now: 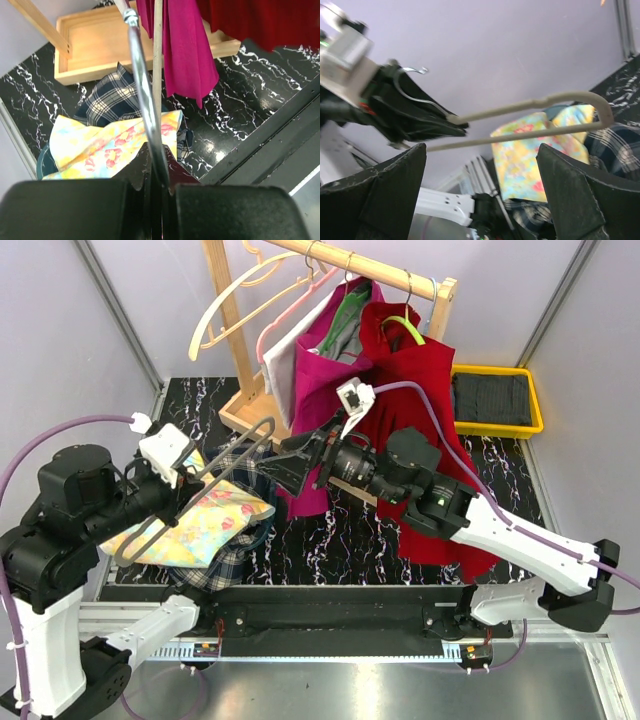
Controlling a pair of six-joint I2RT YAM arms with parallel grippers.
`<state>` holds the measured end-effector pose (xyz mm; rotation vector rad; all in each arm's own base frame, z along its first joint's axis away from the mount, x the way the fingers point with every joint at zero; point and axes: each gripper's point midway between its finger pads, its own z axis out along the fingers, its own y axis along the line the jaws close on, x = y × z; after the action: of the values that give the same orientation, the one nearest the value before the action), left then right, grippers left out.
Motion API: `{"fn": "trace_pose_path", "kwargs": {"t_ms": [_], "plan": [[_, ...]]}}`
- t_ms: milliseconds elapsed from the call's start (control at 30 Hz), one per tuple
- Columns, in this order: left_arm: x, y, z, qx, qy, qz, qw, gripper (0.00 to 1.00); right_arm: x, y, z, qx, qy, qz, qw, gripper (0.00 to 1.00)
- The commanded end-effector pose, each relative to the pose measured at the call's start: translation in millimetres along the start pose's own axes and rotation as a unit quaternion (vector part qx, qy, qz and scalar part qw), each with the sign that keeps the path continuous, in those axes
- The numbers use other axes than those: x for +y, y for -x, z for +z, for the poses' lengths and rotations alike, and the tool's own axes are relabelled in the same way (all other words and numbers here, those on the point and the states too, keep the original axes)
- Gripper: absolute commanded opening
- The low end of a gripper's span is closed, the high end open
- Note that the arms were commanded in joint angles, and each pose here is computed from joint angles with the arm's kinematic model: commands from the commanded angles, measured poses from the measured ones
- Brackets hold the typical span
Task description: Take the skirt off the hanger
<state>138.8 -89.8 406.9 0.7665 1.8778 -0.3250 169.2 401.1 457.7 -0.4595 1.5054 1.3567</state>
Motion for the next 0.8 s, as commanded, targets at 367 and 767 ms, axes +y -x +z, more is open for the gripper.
{"fn": "trace_pose_path", "kwargs": {"t_ms": [367, 767], "plan": [[17, 40, -3, -0.081, 0.045, 0.000, 0.996, 0.00, 36, -1, 43, -0.026, 0.104, 0.242, 0.964, 0.81], [14, 37, -2, -0.085, 0.039, -0.007, 0.996, 0.00, 62, 35, 71, -0.070, 0.177, 0.290, 0.938, 0.70]]}}
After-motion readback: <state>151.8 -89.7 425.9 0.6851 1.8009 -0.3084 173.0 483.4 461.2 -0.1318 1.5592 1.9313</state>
